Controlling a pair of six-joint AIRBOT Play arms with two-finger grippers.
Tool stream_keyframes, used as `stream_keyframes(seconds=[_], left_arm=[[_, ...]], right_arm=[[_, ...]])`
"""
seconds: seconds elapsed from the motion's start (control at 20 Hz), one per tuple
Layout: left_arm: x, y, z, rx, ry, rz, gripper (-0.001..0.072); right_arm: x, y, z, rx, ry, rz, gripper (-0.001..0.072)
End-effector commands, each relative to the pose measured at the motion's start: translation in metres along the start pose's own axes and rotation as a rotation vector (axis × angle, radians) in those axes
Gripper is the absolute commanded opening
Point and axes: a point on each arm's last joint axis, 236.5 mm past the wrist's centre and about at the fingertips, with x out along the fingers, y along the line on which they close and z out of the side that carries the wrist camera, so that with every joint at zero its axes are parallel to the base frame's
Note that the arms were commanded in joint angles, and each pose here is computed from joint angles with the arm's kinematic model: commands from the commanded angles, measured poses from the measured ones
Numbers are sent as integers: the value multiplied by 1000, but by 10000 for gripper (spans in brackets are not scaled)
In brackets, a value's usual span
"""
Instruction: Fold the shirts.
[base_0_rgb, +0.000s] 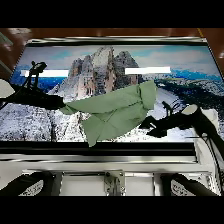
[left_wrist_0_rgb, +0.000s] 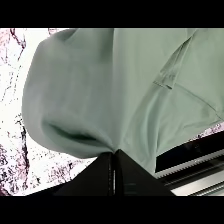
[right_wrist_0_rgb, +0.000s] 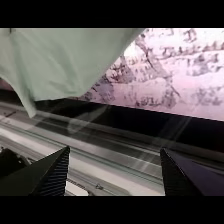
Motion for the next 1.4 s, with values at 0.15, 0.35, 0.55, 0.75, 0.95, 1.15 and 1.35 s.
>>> stream_keyframes(seconds=[0.15, 0.35, 0.55, 0.75, 0.95, 1.15, 1.35], left_arm=[[-7, -4, 12, 22, -61, -6, 43], [-7, -4, 16, 43, -80, -5, 44], [-7, -5, 17, 42, -84, -10, 44], [-8, -7, 18, 38, -86, -19, 44], [-10, -9, 18, 38, -92, -24, 44], [-14, -11, 19, 42, -103, -24, 44], [-22, -11, 24, 71, -139, -13, 43]], right_arm=[[65, 24, 0, 83, -133, -30, 699], [92, 41, 2, 149, -147, 16, 699], [105, 46, 4, 177, -163, 32, 697], [102, 46, 18, 225, -222, 41, 563], [106, 42, 17, 262, -213, 36, 559], [111, 44, 15, 308, -190, 54, 164], [86, 91, 29, 70, -225, 121, 50]])
